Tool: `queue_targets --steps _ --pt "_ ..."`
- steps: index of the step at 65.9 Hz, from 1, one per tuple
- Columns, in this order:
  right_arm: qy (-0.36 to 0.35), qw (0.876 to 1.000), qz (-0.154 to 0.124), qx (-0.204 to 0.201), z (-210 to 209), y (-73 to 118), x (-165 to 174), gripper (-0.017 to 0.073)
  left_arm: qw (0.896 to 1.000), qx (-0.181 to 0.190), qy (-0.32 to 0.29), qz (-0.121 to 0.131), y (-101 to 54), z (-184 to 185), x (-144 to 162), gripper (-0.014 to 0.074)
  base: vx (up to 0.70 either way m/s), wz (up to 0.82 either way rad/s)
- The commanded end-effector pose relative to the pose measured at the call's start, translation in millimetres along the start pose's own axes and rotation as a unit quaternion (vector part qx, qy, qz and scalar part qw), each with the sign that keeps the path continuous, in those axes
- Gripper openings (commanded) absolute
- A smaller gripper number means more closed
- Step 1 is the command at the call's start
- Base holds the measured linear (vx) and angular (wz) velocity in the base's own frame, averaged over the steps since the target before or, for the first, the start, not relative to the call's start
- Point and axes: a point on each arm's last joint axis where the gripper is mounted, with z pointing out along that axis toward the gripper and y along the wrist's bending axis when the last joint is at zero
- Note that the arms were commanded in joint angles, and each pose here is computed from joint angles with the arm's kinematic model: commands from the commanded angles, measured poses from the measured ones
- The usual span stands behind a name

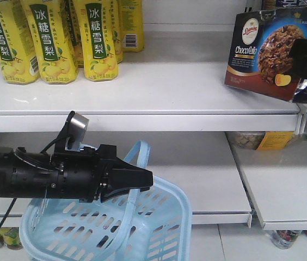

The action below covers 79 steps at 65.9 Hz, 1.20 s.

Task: Left arm holds basket, right arm returns cookies
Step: 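Carry the box up onto the upper shelf with the right gripper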

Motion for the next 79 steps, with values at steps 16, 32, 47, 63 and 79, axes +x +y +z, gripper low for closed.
queue_targets --steps 16,32,47,63,79 --pt "0.002 0.996 -0.077 0.045 43.1 -17.2 6.1 0.0009 0.998 0.054 -0.040 0.020 -23.8 -6.1 -9.4 -0.0003 0.00 0.00" --pt "0.011 0.996 -0.076 0.042 47.8 -17.0 9.8 0.0125 0.998 0.054 -0.040 0.020 -23.8 -6.1 -9.4 -0.0003 0.00 0.00" --pt "0.028 0.996 -0.073 0.031 47.5 -15.2 12.9 0.0421 0.998 0.054 -0.040 0.020 -23.8 -6.1 -9.4 -0.0003 0.00 0.00" --pt "0.021 0.997 -0.075 0.019 34.4 -10.0 6.7 0.0622 0.998 0.054 -0.040 0.020 -23.8 -6.1 -9.4 -0.0003 0.00 0.00" --pt "0.028 0.996 -0.082 -0.013 9.0 0.9 0.7 0.0602 0.998 0.054 -0.040 0.020 -23.8 -6.1 -9.4 -0.0003 0.00 0.00"
